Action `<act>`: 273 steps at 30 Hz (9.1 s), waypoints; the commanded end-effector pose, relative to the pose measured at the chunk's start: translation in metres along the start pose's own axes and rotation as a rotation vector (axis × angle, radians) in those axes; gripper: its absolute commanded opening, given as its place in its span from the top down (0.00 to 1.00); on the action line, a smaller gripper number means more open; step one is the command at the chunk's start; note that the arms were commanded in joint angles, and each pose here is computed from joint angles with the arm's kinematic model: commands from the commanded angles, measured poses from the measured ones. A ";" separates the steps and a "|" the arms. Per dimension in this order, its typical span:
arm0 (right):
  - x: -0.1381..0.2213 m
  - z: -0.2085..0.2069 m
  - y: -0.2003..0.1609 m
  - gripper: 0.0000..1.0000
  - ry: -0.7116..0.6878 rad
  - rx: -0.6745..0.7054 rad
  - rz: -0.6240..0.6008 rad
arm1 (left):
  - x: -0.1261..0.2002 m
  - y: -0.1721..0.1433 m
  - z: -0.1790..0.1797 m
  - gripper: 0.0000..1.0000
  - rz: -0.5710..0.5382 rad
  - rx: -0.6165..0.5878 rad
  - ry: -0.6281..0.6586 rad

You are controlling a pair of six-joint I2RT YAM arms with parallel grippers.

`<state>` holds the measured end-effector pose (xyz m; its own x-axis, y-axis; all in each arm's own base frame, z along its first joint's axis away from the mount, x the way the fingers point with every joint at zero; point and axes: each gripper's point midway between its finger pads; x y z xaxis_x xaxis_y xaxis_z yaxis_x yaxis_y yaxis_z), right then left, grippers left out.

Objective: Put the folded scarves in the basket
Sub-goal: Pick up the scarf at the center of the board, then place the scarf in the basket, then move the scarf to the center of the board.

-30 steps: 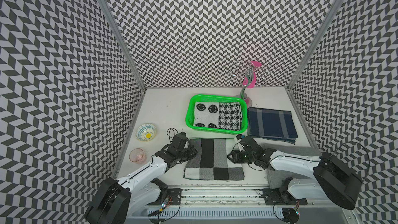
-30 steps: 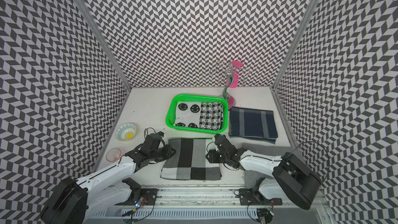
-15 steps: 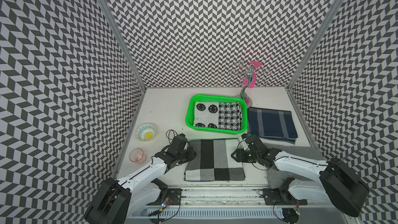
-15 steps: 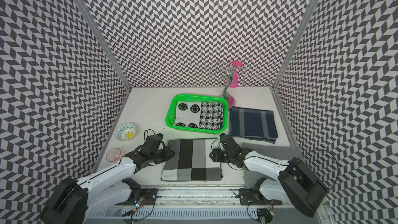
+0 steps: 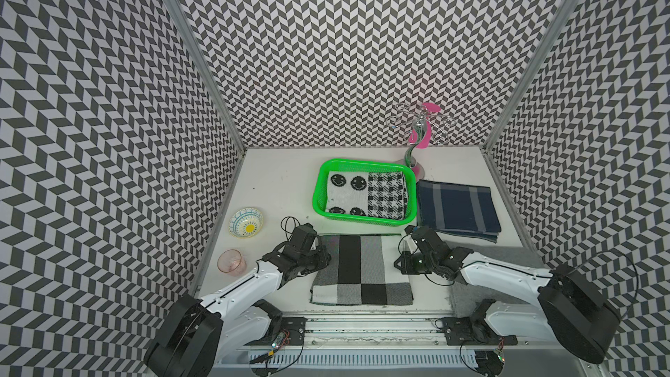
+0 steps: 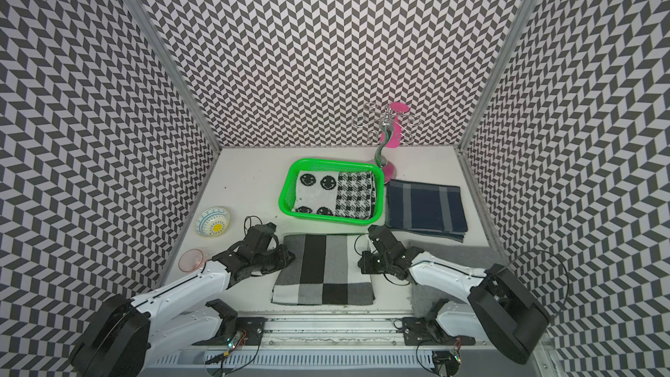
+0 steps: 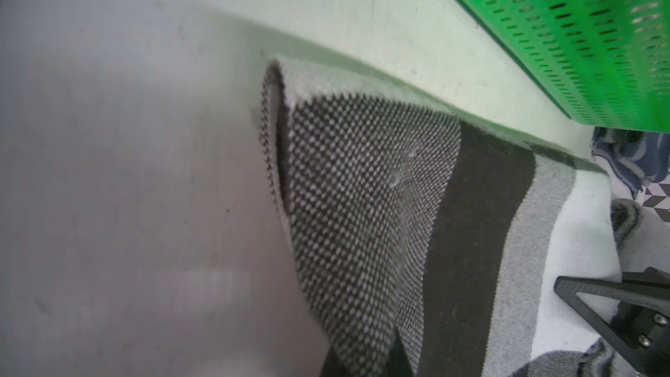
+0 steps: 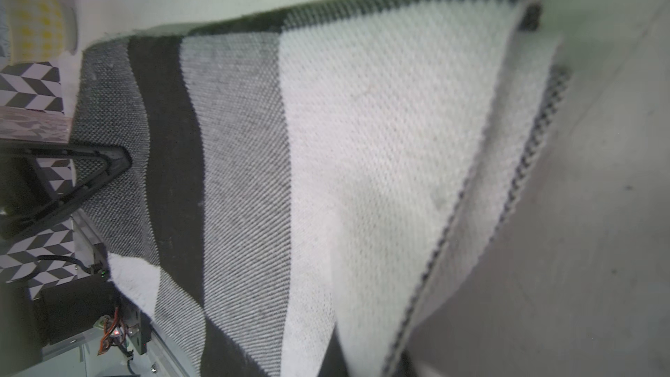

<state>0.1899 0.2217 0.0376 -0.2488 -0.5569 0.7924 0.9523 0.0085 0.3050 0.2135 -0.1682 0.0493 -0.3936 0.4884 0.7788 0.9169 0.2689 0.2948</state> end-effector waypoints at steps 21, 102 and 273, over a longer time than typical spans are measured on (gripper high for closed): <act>0.094 0.077 0.047 1.00 0.084 0.130 -0.167 | 0.100 0.051 -0.118 1.00 -0.152 -0.117 -0.186; 0.101 -0.032 0.297 0.57 -0.389 0.146 -0.389 | -0.008 0.281 -0.089 0.51 -0.312 -0.219 0.151; 0.127 -0.042 0.063 0.45 -0.279 -0.145 -0.109 | -0.034 -0.087 -0.099 1.00 0.149 -0.166 -0.111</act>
<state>0.2203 0.1065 0.1358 -0.3472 -0.2370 0.9073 0.9329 -0.1859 0.3084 0.1523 -0.3307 0.0602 -0.2333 0.6778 0.6972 0.9626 0.0592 0.2646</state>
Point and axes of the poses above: each gripper's point midway between its finger pads, its own x axis back along the fingers, its own z axis along the line the jaws close on, y = z × x
